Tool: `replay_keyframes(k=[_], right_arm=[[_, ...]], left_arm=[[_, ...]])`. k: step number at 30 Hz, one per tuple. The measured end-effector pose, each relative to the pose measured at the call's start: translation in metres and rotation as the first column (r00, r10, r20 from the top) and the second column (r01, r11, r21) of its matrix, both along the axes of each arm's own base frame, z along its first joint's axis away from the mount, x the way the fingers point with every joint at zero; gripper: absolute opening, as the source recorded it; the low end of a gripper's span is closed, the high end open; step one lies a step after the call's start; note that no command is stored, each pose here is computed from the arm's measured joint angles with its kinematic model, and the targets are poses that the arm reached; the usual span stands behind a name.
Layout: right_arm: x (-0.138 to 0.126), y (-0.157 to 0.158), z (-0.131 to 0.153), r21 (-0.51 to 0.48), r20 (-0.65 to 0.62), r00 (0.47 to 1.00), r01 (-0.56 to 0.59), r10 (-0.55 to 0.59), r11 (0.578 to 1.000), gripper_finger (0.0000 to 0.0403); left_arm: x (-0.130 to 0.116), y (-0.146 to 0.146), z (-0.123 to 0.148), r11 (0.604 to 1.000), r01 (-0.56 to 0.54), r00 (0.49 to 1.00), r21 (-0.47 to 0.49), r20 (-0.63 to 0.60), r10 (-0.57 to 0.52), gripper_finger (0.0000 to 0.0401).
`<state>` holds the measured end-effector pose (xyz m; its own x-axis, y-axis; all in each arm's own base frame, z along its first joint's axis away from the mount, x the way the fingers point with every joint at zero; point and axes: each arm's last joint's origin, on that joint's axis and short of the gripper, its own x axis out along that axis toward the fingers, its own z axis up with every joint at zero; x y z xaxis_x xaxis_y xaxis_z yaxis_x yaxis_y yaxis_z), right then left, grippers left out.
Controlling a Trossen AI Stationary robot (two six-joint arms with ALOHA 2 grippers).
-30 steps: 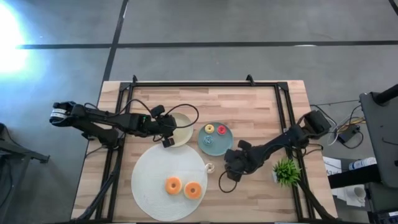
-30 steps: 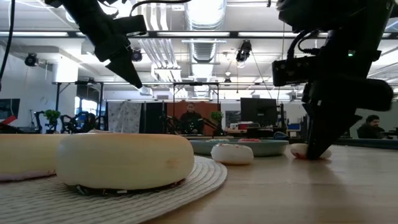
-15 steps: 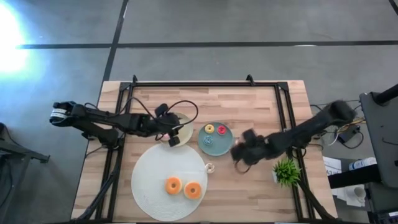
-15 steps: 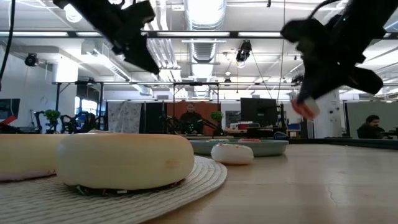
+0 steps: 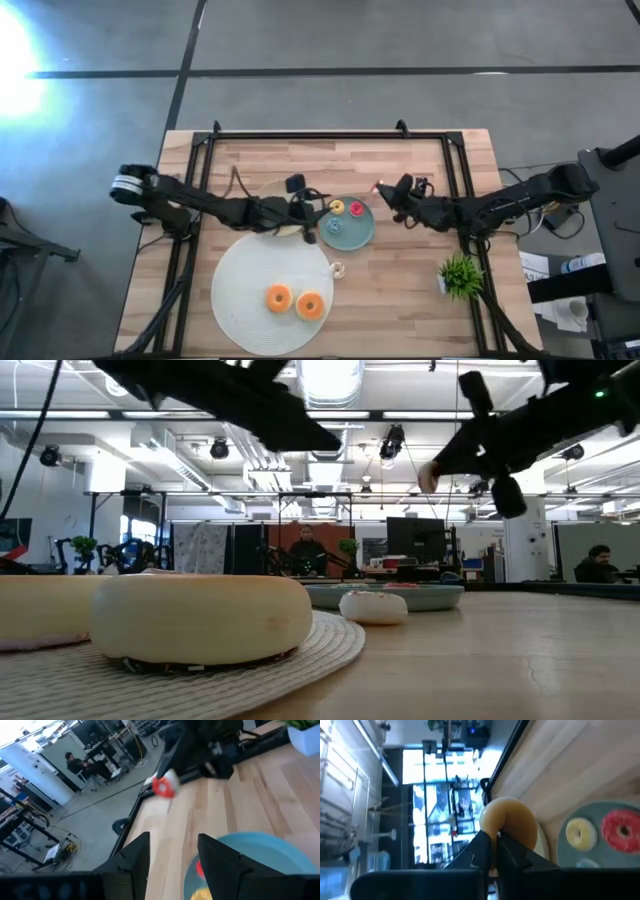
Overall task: Pick & Place donuts
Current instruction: Put the small orange donut on the blue plate
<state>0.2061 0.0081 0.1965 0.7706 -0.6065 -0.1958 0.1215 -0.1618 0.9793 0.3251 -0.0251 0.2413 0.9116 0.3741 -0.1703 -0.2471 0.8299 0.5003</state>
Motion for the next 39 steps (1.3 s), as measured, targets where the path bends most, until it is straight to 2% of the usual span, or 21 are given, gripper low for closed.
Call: replay_keyframes(k=[8, 11, 14, 17, 32, 39], right_arm=[[0.031, -0.003, 0.019, -0.032, -0.019, 0.999, -0.035, 0.034, 0.999, 0.0013], [0.035, -0.003, 0.022, -0.030, -0.007, 0.999, -0.035, 0.035, 0.999, 0.0013], [0.033, -0.002, 0.021, -0.009, 0.007, 0.999, -0.032, 0.032, 0.999, 0.0013], [0.032, -0.002, 0.021, -0.001, 0.021, 0.999, -0.030, 0.030, 1.000, 0.0013], [0.033, -0.003, 0.025, 0.005, 0.059, 0.998, -0.020, 0.020, 1.000, 0.0013], [0.038, -0.002, 0.036, -0.029, 0.058, 0.998, -0.028, 0.030, 0.999, 0.0013]], left_arm=[[0.056, -0.001, -0.002, 1.000, -0.016, 0.998, -0.026, 0.057, 0.017, 0.0140], [0.069, 0.009, -0.001, 0.990, -0.112, 0.989, -0.081, 0.091, 0.119, 0.0140], [0.073, 0.021, 0.001, 0.967, -0.182, 0.969, -0.179, 0.136, 0.208, 0.0140], [0.076, 0.023, 0.006, 0.965, -0.124, 0.972, -0.233, 0.168, 0.165, 0.0140], [0.077, 0.027, 0.003, 0.960, -0.098, 0.982, -0.263, 0.134, 0.137, 0.0140], [0.077, 0.034, 0.004, 0.958, -0.107, 0.980, -0.265, 0.135, 0.146, 0.0140]])
